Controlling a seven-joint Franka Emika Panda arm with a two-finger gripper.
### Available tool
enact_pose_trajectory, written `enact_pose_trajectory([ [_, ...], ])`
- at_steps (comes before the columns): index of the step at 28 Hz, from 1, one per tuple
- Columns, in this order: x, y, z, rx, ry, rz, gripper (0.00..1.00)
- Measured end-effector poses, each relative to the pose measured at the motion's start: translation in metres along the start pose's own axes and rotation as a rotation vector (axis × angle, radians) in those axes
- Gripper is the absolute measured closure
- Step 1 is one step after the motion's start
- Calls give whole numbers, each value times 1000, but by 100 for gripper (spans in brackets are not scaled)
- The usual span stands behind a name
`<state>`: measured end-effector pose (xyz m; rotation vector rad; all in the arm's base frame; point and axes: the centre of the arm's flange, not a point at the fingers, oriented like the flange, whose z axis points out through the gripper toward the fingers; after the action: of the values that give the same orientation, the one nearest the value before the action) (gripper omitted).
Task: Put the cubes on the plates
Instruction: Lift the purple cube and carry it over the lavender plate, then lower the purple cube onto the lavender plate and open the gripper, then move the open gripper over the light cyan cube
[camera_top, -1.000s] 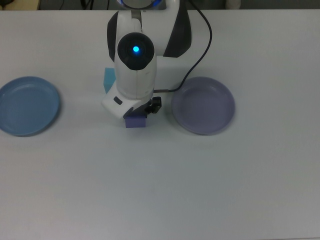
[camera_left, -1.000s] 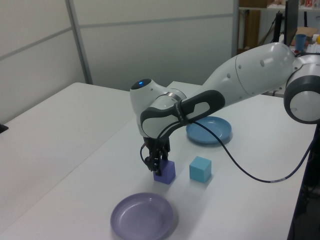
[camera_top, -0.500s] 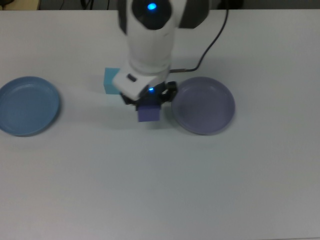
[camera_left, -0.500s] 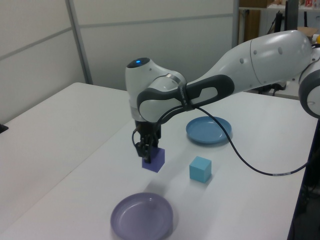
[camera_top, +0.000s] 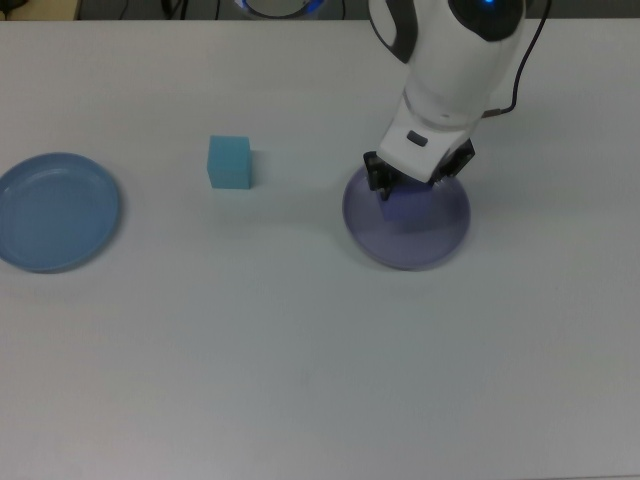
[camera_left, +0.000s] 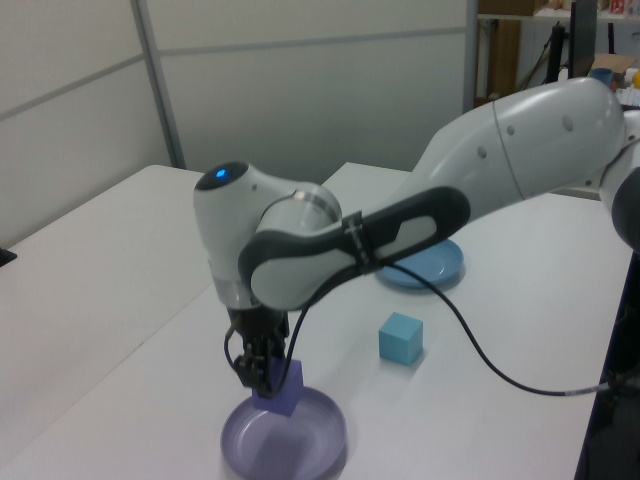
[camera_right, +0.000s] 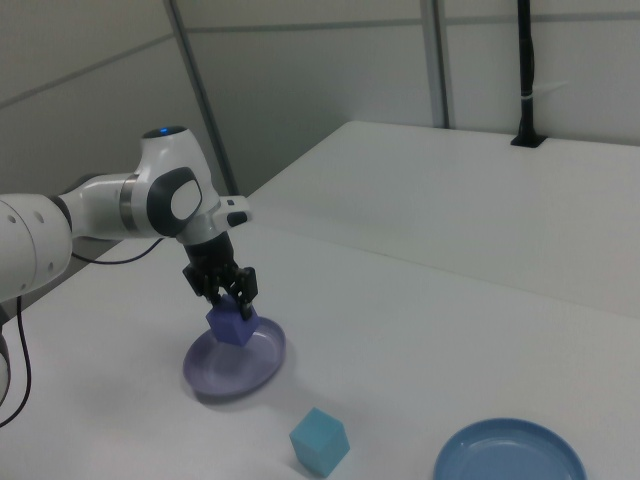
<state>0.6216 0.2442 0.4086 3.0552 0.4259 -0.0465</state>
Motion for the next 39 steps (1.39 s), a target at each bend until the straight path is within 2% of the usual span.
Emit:
enact_pose_trajectory([
  [6, 0, -6, 35, -21, -54, -11, 40],
  [12, -1, -19, 39, -26, -61, -33, 37],
  [19, -5, -33, 36, -30, -65, -55, 10],
  [22, -7, -34, 31, -33, -72, -56, 1],
  [24, -9, -30, 25, -36, -76, -49, 0],
  [28, -14, -6, 3, -45, -74, -7, 0],
  [32, -24, 45, -19, -47, -70, 71, 0],
  [39, -58, 140, -13, -42, -115, 149, 0],
])
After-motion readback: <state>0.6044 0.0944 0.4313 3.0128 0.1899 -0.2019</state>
